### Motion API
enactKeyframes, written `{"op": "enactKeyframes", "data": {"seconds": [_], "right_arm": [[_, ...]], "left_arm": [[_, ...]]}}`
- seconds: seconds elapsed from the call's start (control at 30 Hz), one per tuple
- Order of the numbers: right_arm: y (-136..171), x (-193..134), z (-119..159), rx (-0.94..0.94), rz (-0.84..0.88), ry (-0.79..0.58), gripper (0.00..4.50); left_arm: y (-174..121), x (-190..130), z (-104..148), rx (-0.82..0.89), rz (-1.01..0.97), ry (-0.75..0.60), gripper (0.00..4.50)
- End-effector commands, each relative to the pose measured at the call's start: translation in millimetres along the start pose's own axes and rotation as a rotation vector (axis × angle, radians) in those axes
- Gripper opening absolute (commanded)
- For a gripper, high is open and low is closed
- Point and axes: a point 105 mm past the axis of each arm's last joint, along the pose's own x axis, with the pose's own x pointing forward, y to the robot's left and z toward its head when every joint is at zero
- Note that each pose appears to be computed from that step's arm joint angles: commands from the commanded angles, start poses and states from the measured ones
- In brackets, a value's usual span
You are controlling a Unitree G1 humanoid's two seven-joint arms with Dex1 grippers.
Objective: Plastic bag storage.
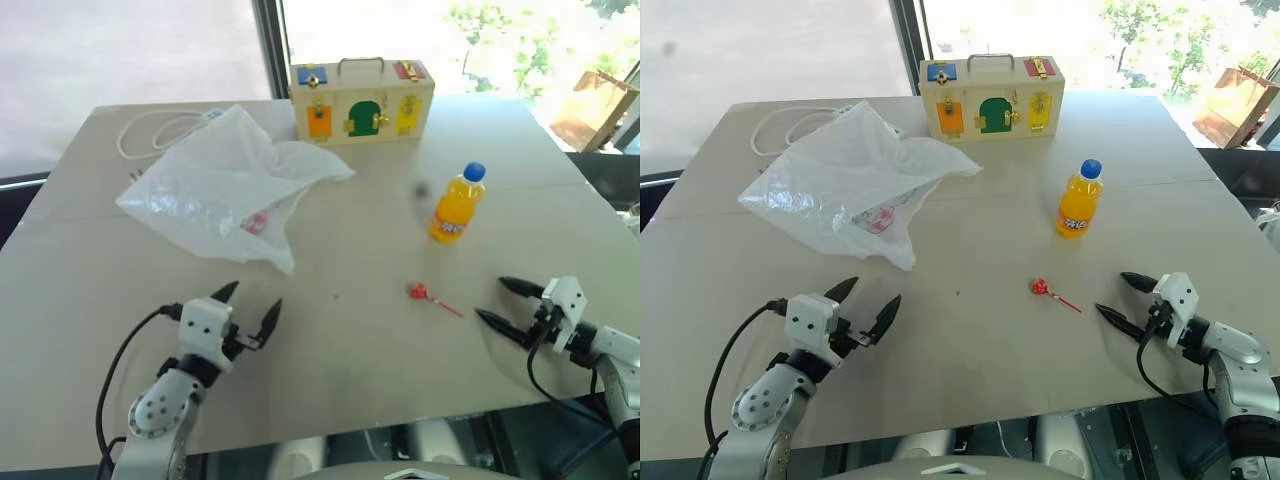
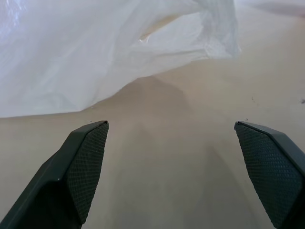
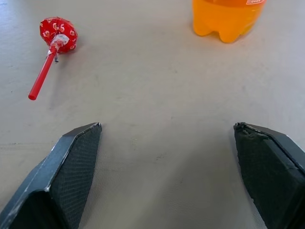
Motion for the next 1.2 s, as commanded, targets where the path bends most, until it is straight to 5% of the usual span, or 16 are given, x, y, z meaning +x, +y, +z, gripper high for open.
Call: {"op": "enactKeyframes", "data": {"seconds": [0.03, 0.3, 0.67, 0.8, 1.03, 1.2], "right_arm": [[7.0, 0.2, -2.9, 0.002, 0.024, 0.015, 4.49], [1.7, 8.0, 3.5, -0.008, 0.015, -0.002, 4.49], [4.4, 18.1, 5.4, -0.008, 0.029, -0.017, 4.49], [2.6, 20.1, 12.8, -0.013, 0.027, -0.043, 4.5], [6.0, 24.2, 16.6, -0.015, 0.039, -0.052, 4.5], [9.2, 29.1, 20.6, -0.017, 0.038, -0.073, 4.5]], "left_arm": [[-11.2, 0.0, 19.5, 0.003, -0.037, -0.063, 4.45], [-19.6, 12.2, 57.1, -0.151, -0.079, -0.199, 4.45], [-40.2, 62.0, 66.9, -0.193, -0.108, -0.254, 4.45], [-39.8, 65.6, 71.9, -0.213, -0.12, -0.286, 3.26], [-33.8, 68.6, 67.1, -0.195, -0.109, -0.269, 0.01], [-34.6, 70.5, 69.3, -0.189, -0.118, -0.274, 0.01]]}}
